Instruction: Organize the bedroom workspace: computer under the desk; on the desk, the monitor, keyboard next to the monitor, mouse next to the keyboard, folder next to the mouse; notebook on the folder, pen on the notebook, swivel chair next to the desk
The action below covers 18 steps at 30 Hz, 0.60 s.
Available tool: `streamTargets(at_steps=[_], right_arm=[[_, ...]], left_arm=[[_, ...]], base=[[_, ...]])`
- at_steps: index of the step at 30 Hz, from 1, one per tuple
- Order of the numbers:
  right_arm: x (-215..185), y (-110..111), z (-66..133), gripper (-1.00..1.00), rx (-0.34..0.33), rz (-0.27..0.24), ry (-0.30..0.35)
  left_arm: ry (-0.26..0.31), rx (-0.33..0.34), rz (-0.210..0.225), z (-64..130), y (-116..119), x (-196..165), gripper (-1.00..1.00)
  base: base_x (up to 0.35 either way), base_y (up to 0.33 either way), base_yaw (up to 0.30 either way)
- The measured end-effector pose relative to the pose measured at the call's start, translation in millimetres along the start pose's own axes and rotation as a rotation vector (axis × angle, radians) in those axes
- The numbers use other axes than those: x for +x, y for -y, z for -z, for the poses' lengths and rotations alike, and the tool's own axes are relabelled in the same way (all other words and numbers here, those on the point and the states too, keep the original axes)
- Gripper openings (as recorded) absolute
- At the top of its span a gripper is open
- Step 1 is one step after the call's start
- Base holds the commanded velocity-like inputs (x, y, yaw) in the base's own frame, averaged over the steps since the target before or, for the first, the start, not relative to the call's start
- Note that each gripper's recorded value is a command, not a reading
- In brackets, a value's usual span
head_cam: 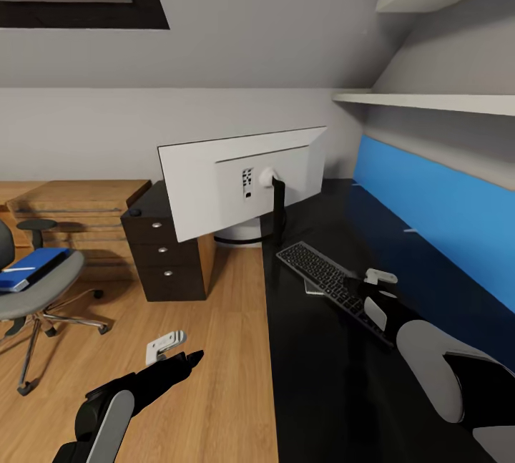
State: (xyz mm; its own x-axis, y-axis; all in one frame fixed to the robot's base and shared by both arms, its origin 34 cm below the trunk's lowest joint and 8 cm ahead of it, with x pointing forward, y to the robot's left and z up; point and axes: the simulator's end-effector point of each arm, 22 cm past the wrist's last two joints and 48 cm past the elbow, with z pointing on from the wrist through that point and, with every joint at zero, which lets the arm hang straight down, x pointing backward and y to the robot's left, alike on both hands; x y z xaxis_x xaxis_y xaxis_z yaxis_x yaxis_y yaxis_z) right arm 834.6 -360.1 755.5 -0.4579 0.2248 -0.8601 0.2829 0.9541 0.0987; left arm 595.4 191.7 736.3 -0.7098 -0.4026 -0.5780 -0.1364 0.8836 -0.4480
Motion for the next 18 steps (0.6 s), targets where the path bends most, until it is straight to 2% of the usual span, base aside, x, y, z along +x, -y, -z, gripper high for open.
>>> streamTargets(at_steps=[3,18], right_arm=[[2.7,0.3,-2.1,1.0,-0.001,0.017,0.005],[-1.9,0.2,-10.6,1.0,-0.006,0.007,0.056]], left_arm=[[0.0,0.0,0.0,-3.2,-2.4,3.5,1.0],[0.0,0.0,0.0,-17.0,-12.8,18.2,1.0]], base=[[0.0,0.0,0.0],[0.0,0.0,0.0]])
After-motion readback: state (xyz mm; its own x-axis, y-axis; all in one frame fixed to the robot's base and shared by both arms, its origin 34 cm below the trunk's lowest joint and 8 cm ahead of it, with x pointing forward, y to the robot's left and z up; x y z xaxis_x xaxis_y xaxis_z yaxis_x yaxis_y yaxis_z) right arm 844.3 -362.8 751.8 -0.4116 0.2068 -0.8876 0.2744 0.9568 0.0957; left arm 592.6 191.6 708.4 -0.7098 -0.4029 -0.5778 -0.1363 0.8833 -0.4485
